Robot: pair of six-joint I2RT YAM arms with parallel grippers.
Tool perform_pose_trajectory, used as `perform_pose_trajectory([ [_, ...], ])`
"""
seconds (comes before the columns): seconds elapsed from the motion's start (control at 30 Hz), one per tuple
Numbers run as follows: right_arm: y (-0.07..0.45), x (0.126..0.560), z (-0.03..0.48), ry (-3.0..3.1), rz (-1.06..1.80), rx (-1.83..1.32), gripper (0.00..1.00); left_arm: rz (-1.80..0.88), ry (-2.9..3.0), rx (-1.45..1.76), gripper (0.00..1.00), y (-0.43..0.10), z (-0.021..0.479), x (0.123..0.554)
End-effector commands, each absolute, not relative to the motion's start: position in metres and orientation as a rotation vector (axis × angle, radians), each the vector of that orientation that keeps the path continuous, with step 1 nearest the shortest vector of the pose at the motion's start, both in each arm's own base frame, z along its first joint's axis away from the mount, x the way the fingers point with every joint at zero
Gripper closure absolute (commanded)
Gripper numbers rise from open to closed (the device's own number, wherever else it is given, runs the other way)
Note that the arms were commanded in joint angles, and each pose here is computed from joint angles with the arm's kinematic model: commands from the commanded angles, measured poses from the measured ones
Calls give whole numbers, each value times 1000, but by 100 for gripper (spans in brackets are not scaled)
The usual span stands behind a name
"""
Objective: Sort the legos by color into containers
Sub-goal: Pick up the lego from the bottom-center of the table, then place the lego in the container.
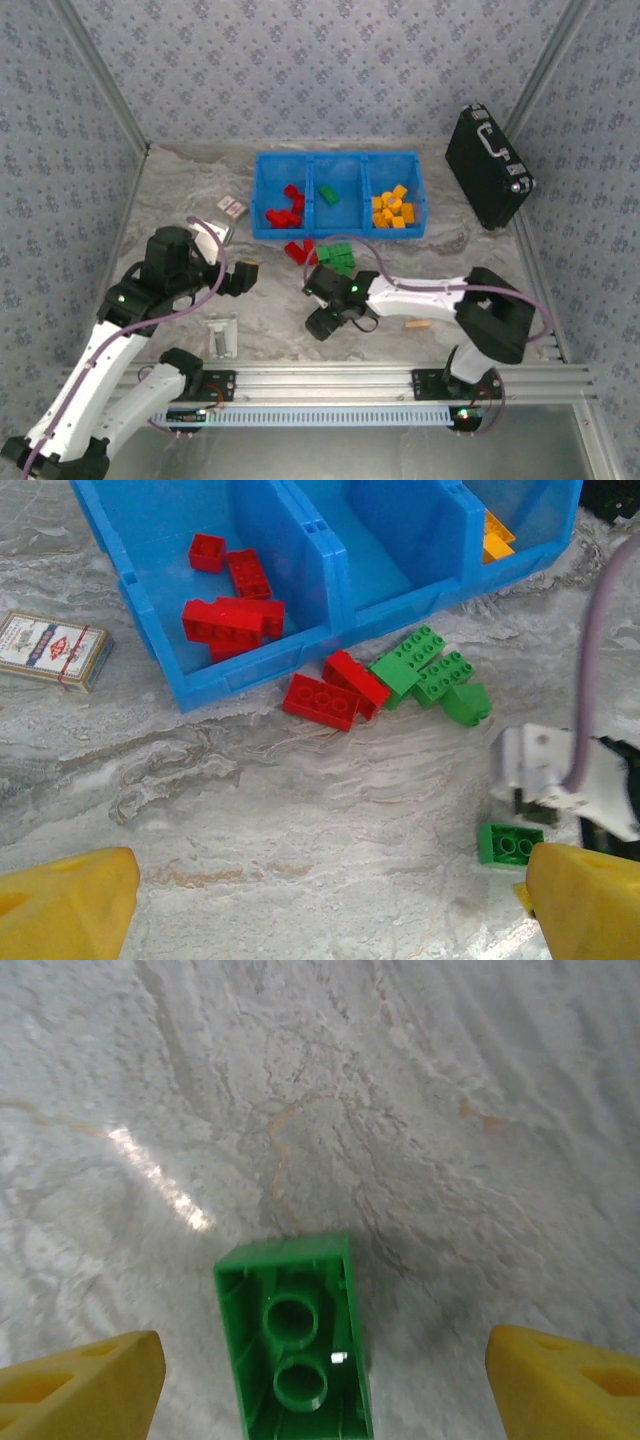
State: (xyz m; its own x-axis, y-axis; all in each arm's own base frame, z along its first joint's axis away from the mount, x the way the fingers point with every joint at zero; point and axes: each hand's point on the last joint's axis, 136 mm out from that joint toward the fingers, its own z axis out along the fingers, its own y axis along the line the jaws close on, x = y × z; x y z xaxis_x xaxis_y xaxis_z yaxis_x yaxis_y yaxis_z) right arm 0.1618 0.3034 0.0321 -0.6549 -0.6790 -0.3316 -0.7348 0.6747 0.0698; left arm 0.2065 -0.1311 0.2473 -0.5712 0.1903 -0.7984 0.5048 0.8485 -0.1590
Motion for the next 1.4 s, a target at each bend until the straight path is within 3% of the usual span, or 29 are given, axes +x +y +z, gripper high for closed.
perform_pose_trajectory([
  [0.0,313,164,23,2607,247,-1162,17,-499,2126,492,1,-132,259,205],
  [0.13,315,165,17,2614,224,-1168,25,-496,2122,486,0,-130,260,203],
  [0.33,311,168,24,2610,187,-1168,61,-461,2133,501,0,-126,257,201],
  [0.43,308,172,32,2607,181,-1161,71,-452,2127,502,0,-125,258,201],
  [0.6,299,214,57,2568,201,-1073,71,-451,2118,498,0,-125,259,203],
  [0.87,295,333,142,2388,232,-784,71,-430,2126,482,0,-124,251,208],
  [1.1,281,414,149,2395,157,-556,71,-403,2104,453,0,-118,253,209],
  [1.27,284,445,137,2461,148,-502,64,-403,2090,449,0,-116,255,207],
  [1.37,279,455,141,2463,159,-458,54,-414,2080,453,0,-117,257,206],
])
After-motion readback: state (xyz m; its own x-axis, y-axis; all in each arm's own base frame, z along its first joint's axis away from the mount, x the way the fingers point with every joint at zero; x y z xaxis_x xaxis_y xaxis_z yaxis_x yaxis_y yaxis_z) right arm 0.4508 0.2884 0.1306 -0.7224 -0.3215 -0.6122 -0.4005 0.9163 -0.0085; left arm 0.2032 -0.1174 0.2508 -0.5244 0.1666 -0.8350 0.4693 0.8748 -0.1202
